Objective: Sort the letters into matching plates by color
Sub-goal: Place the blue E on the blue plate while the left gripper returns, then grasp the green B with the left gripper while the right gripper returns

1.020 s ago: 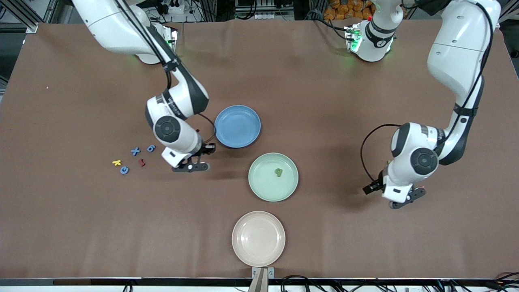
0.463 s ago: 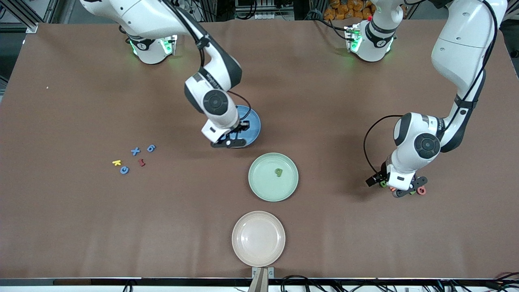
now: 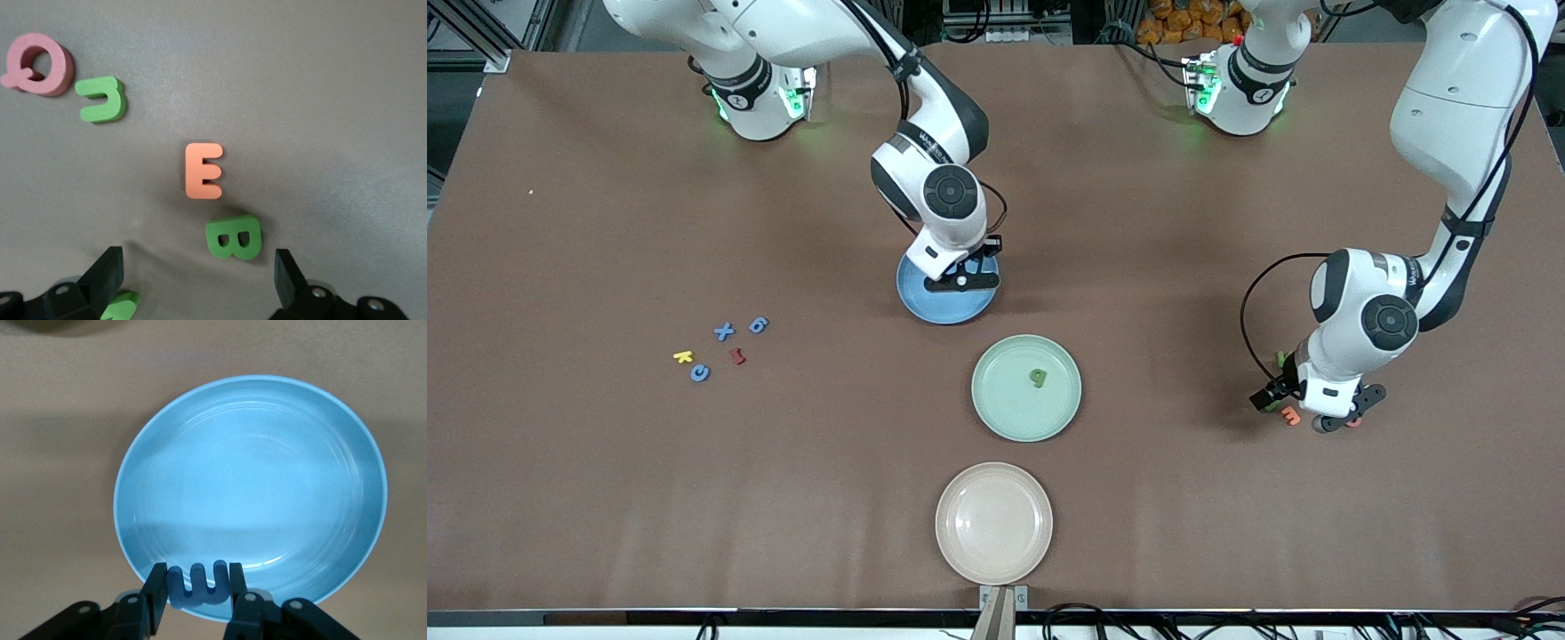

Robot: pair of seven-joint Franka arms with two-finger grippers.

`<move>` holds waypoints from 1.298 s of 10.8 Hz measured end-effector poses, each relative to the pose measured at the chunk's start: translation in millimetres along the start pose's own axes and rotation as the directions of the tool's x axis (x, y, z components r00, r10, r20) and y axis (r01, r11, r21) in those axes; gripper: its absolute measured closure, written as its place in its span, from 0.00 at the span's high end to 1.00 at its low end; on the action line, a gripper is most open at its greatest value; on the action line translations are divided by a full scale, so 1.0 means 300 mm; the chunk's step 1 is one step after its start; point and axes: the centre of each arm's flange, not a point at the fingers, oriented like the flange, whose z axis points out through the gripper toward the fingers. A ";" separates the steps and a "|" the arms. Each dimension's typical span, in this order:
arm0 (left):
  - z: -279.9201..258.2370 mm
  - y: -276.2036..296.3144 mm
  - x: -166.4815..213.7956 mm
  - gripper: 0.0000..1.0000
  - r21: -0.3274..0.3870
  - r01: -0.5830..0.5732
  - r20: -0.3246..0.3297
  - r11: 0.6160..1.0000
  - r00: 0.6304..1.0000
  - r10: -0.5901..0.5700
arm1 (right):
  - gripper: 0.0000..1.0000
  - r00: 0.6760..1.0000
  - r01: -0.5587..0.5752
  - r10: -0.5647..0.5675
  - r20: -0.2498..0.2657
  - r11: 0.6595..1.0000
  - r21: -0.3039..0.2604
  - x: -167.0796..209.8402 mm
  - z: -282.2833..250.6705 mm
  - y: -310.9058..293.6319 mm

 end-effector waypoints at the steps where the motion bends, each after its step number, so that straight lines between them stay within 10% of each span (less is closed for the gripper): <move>1: 0.013 0.002 -0.002 1.00 -0.002 0.000 0.002 1.000 1.000 0.000 | 0.54 1.000 -0.003 0.003 0.004 1.000 -0.005 0.003 0.002 0.006; 6: 0.041 0.019 0.020 1.00 -0.015 0.003 -0.002 1.000 1.000 -0.003 | 1.00 0.999 -0.040 0.041 0.021 0.999 -0.026 0.050 -0.023 0.076; 8: 0.040 0.023 0.029 0.96 -0.018 0.005 -0.006 1.000 1.000 -0.005 | 1.00 0.998 -0.065 0.066 0.018 0.998 -0.010 0.141 -0.116 0.223; 12: 0.017 0.039 0.046 0.42 -0.028 0.003 -0.021 1.000 1.000 -0.004 | 1.00 0.983 -0.178 0.177 0.046 0.984 -0.001 0.240 -0.192 0.620; 14: 0.015 0.040 0.047 0.41 -0.029 0.003 -0.021 1.000 1.000 -0.004 | 1.00 0.982 -0.180 0.180 0.057 0.984 -0.006 0.293 -0.176 0.823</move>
